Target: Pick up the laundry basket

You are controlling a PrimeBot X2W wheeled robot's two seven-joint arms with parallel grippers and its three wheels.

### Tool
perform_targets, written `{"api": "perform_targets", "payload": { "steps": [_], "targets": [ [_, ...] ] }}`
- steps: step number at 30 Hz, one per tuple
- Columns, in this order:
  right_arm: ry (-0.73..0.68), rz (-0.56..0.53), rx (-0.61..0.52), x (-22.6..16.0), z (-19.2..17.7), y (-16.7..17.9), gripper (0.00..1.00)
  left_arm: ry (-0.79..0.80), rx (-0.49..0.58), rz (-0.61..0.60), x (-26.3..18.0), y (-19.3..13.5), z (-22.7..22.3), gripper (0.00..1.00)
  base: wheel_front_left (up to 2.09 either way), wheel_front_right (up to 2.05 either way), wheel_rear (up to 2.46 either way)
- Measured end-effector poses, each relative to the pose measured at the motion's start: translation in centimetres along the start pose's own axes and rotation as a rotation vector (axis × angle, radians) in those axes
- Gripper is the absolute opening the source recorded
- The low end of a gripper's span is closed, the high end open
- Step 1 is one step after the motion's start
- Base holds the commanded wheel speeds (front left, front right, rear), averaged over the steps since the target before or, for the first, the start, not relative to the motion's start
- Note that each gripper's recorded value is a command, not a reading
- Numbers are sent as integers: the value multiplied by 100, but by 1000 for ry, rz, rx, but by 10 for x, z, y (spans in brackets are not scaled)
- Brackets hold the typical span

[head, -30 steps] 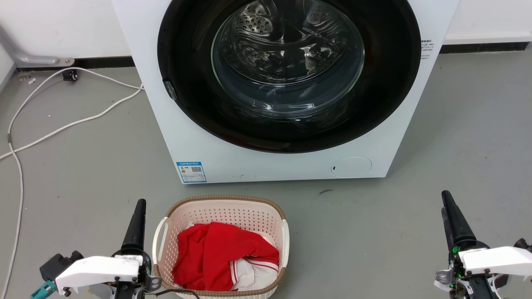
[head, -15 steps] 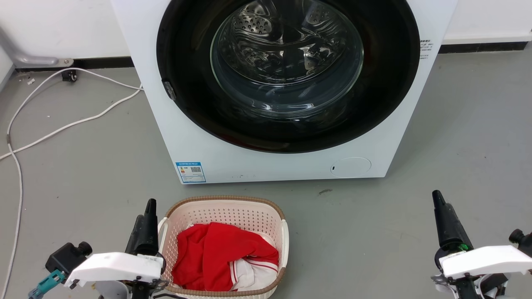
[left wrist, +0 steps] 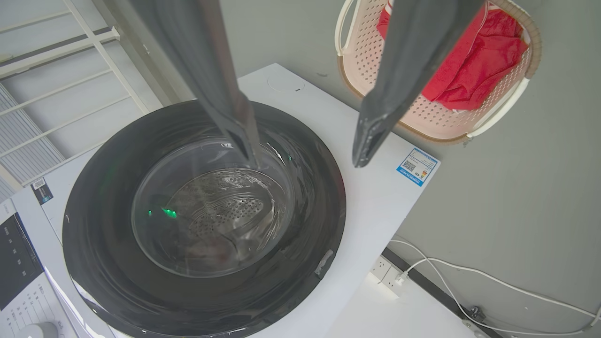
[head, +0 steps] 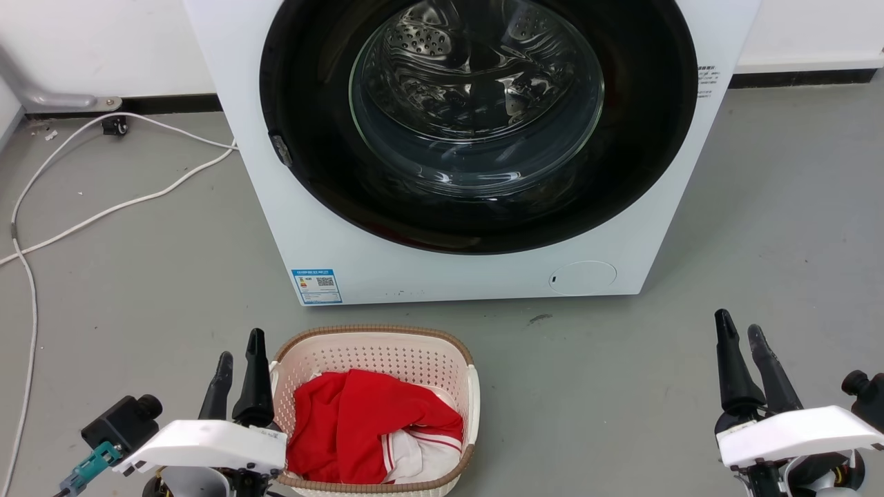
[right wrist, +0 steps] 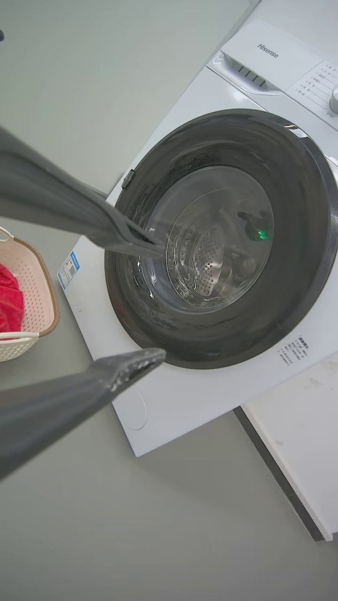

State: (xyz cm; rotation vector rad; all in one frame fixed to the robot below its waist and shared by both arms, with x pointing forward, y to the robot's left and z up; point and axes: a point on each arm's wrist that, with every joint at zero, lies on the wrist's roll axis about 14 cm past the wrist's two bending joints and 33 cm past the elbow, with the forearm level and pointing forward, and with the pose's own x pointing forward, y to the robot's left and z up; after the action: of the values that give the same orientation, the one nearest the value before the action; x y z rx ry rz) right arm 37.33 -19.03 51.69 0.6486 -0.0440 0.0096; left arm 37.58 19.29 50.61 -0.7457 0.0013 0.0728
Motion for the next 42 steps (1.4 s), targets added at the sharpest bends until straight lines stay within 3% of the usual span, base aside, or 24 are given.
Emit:
{"api": "perform_targets", "payload": {
  "steps": [22, 42],
  "targets": [
    [-36, 57, -296, -4, 5, 13, 100, -64, 276, -28, -4, -10, 7, 100, 0, 0, 0],
    [-68, 99, -498, -8, 8, 22, 100, -116, 471, -60, -7, -19, 13, 100, 0, 0, 0]
  ]
}}
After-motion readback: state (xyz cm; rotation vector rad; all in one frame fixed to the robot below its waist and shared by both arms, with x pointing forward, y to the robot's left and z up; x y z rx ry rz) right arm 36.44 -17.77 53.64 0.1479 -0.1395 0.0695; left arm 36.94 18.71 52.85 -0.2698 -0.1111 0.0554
